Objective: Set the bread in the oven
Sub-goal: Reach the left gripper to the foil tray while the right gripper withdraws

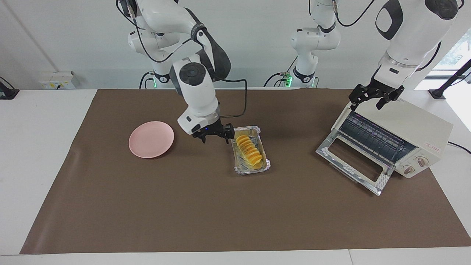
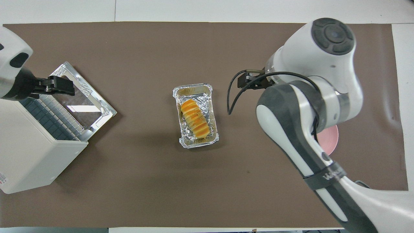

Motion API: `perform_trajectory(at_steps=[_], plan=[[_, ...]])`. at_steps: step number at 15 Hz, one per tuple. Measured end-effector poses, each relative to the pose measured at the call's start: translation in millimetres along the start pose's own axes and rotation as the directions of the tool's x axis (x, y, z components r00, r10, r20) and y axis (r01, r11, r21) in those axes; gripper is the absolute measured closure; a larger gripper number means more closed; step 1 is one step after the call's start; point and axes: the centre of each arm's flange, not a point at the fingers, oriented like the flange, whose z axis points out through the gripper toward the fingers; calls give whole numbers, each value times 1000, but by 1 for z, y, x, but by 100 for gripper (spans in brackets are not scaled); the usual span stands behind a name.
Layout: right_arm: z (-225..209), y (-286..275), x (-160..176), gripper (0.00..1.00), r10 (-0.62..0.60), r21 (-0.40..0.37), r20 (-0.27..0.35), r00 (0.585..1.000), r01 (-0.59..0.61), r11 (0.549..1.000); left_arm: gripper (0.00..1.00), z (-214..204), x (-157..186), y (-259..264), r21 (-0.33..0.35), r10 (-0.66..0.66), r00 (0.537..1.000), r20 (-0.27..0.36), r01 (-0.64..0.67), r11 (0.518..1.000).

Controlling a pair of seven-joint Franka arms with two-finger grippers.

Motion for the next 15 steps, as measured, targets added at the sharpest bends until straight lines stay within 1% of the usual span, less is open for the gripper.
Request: perform_trajectory(at_steps=[2, 3, 5, 7, 9, 11, 13, 15], plan=[[-19, 44, 7, 0, -74, -2, -4, 997, 74, 997, 0, 16, 1, 50, -41, -29, 1000, -6, 28, 999], [-26, 65, 9, 0, -99, -5, 3, 995, 99, 995, 0, 30, 1, 81, -49, -49, 999, 2, 50, 998], [-39, 103, 7, 0, -141, -26, 30, 990, 142, 990, 0, 67, 2, 153, -44, -85, 996, 29, 87, 995], [-61, 138, -2, 0, -191, -57, 62, 980, 195, 979, 0, 109, 2, 215, -39, -92, 995, 32, 93, 995], [-88, 163, -19, 0, -226, -62, 87, 970, 232, 971, 0, 142, 3, 244, -41, -88, 996, 25, 89, 995], [-115, 176, -39, 0, -231, -65, 102, 967, 239, 969, 0, 163, -3, 261, -33, -98, 994, 37, 99, 995], [-137, 181, -58, 0, -223, -74, 118, 968, 232, 970, 0, 181, -18, 288, -18, -90, 995, 48, 91, 996], [-149, 185, -72, 0, -212, -82, 131, 968, 224, 971, 0, 201, -35, 316, -9, -88, 995, 50, 89, 996]])
